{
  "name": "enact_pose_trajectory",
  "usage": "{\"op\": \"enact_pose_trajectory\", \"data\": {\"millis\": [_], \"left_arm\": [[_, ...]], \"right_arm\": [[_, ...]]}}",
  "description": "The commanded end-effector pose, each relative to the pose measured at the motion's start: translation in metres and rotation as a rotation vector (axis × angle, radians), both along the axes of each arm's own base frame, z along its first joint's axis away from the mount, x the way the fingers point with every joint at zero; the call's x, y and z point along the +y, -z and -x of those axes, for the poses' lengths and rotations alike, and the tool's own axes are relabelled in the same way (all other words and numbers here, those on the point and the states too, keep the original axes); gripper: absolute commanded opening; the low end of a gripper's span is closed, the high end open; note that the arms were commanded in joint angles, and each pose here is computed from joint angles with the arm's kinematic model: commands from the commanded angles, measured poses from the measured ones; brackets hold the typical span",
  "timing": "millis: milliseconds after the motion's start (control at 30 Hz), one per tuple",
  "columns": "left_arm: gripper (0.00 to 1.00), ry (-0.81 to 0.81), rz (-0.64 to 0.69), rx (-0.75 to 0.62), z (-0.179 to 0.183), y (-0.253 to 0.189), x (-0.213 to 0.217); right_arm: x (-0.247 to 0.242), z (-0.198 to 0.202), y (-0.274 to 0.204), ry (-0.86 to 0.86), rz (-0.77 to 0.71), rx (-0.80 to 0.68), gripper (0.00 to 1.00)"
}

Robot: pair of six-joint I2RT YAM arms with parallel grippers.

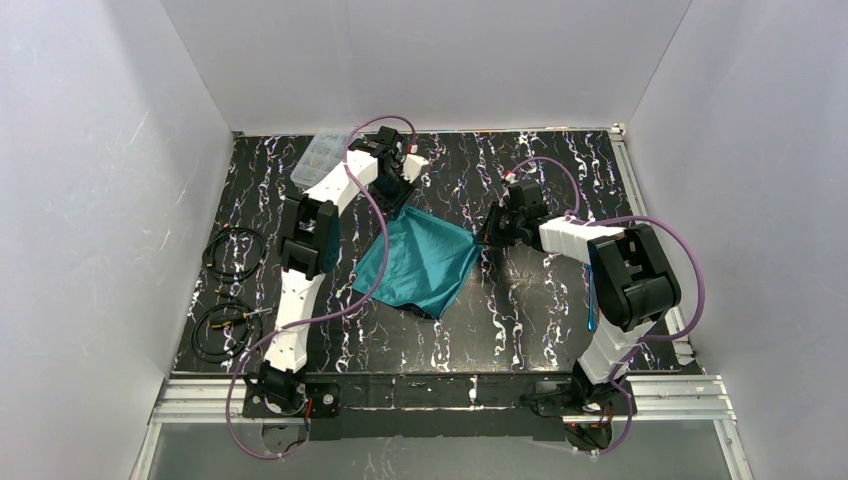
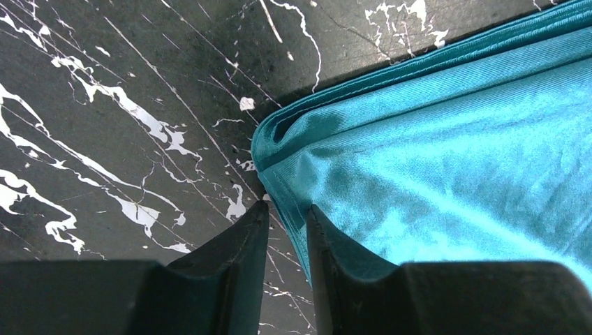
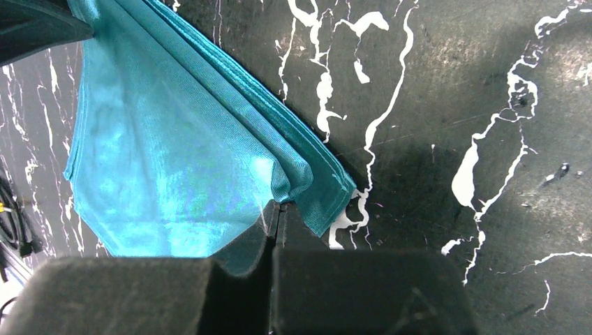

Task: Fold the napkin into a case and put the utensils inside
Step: Smooth out the lower triangle-folded napkin at the center of the board.

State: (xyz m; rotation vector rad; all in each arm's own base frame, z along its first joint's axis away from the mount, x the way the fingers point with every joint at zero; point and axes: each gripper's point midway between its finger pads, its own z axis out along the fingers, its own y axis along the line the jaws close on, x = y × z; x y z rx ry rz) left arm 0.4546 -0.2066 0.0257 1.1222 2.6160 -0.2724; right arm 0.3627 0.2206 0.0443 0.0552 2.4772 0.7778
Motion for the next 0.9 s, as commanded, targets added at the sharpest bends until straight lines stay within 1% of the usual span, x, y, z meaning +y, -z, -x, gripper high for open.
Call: {"op": "enact_pose_trajectory", "data": {"millis": [0,100,167,267,367,433,667,867], "left_arm": [[0.28,-0.019,0.037,0.031,0.006,-0.011,-0.002],[0.38,-0.03,0.056,0.034,0.005,-0.011,-0.006],[0.42,-0.038,0.07,0.031,0.004,-0.013,-0.009],[0.44,-0.049,0.089,0.022,0.0,-0.016,-0.012],[0.43,-0.051,0.1,0.009,-0.004,-0.017,-0.015],[0.4,-0.054,0.11,0.011,-0.005,-0.017,-0.016],[0.19,-0.058,0.132,0.027,-0.006,-0.013,-0.02],[0.04,-0.062,0.136,0.031,-0.006,-0.012,-0.02]], "right_arm": [[-0.001,-0.007,-0.013,-0.004,-0.007,-0.062,0.01],[0.0,-0.006,-0.013,-0.007,-0.01,-0.062,0.01],[-0.001,-0.006,-0.014,-0.01,-0.011,-0.062,0.01],[0.0,-0.006,-0.013,-0.012,-0.012,-0.06,0.01],[0.001,-0.006,-0.014,-0.016,-0.018,-0.061,0.01],[0.002,-0.006,-0.015,-0.019,-0.022,-0.062,0.01],[0.003,-0.004,-0.014,-0.026,-0.027,-0.057,0.01],[0.003,-0.003,-0.014,-0.029,-0.029,-0.056,0.01]]}}
